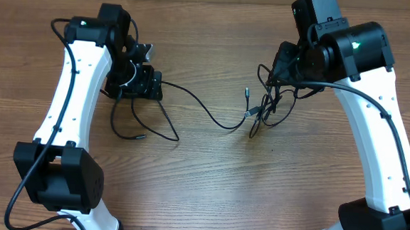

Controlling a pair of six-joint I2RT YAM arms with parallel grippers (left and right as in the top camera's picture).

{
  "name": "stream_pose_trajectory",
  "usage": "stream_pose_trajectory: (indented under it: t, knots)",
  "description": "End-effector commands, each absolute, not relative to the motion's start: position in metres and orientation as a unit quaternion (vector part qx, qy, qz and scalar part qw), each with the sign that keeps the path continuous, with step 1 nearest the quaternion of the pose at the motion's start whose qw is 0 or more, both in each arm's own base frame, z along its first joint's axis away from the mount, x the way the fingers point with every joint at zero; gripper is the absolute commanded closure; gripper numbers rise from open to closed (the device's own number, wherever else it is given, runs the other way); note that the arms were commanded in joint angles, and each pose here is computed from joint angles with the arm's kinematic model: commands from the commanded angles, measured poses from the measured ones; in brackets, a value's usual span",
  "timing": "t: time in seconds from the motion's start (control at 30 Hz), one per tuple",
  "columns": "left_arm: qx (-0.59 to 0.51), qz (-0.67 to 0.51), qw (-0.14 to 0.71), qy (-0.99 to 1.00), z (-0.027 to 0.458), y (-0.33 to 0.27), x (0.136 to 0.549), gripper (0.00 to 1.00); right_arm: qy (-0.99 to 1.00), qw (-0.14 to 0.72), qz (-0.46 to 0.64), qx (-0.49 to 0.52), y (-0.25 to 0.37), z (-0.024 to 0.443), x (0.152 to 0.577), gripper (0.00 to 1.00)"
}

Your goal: Untangle cables

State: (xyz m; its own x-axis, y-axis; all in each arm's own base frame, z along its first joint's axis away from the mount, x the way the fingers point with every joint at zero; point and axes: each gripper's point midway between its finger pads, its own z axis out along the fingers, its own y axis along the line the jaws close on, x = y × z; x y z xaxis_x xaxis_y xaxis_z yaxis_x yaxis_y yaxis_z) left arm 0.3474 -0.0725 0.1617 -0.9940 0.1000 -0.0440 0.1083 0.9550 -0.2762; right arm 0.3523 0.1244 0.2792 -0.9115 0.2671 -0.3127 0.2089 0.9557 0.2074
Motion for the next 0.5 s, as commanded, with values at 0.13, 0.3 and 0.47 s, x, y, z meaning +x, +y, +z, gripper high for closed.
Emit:
stream_pose_trajectory:
  t: [0.13, 0.3, 0.47]
  knots:
    - [-0.019, -0.092, 0.051, 0.994, 0.156, -0.054, 0.364, 0.6, 0.972, 0.175, 0.1, 0.118, 0.128, 0.286, 0.35, 0.96]
    - [-0.094, -0.09, 0.116, 0.985, 0.183, -0.037, 0.396, 0.96, 0.975, 0.162, 0.099, 0.117, 0.128, 0.284, 0.345, 0.96]
    - [-0.173, -0.177, 0.209, 0.946, 0.257, -0.028, 0.431, 0.96, 0.976, 0.156, 0.096, 0.116, 0.127, 0.282, 0.342, 0.96]
